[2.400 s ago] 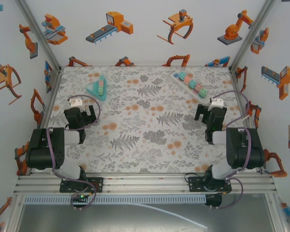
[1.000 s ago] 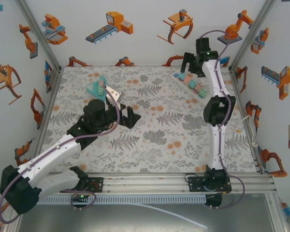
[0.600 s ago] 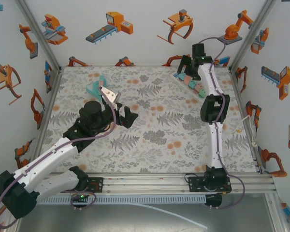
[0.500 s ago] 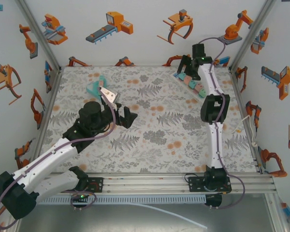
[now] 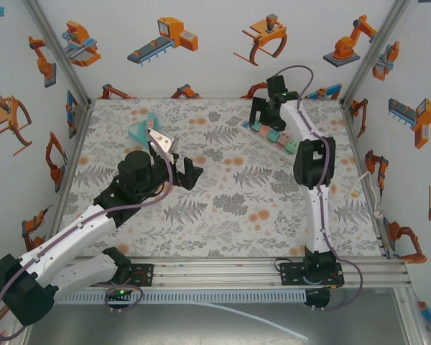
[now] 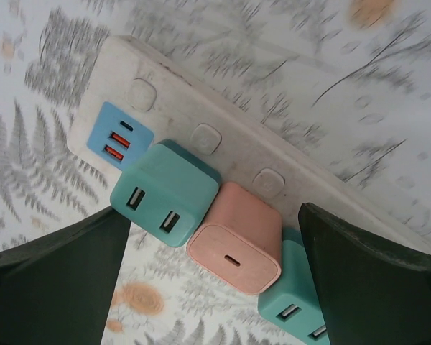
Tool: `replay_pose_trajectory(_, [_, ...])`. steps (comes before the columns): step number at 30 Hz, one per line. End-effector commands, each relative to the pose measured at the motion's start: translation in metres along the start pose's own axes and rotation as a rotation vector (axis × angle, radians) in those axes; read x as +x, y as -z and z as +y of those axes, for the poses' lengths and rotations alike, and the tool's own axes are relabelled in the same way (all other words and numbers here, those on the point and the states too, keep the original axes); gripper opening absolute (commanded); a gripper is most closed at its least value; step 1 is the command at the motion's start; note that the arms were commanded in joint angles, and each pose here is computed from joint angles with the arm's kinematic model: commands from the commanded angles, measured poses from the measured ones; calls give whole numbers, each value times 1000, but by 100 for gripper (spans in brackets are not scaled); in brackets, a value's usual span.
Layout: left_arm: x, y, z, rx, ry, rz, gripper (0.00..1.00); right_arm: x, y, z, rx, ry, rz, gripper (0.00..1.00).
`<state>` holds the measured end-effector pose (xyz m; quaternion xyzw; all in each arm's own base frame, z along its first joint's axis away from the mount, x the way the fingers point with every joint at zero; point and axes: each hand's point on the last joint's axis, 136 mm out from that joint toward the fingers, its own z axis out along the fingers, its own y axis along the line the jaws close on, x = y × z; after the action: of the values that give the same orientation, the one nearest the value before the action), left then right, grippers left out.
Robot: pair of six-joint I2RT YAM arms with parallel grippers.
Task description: Pull the plug off the socket
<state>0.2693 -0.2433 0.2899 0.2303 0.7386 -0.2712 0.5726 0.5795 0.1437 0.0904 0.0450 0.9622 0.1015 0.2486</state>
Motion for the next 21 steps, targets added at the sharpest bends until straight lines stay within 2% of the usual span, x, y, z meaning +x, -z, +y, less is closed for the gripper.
replay_pose_trajectory(1, [2,-3,1,-11,15,4,97,18,27,22,-14,54,25,88])
replay_pose_trajectory(6, [3,-6,6,-40,35,21,97,62,31,66,-131,143,39,88])
replay_pose_trajectory(11, [12,-9,25,-151,67,65,97,107,45,108,-248,223,9,88])
replay_pose_trajectory(21, [37,-8,44,-247,84,96,97,197,69,167,-455,334,55,86])
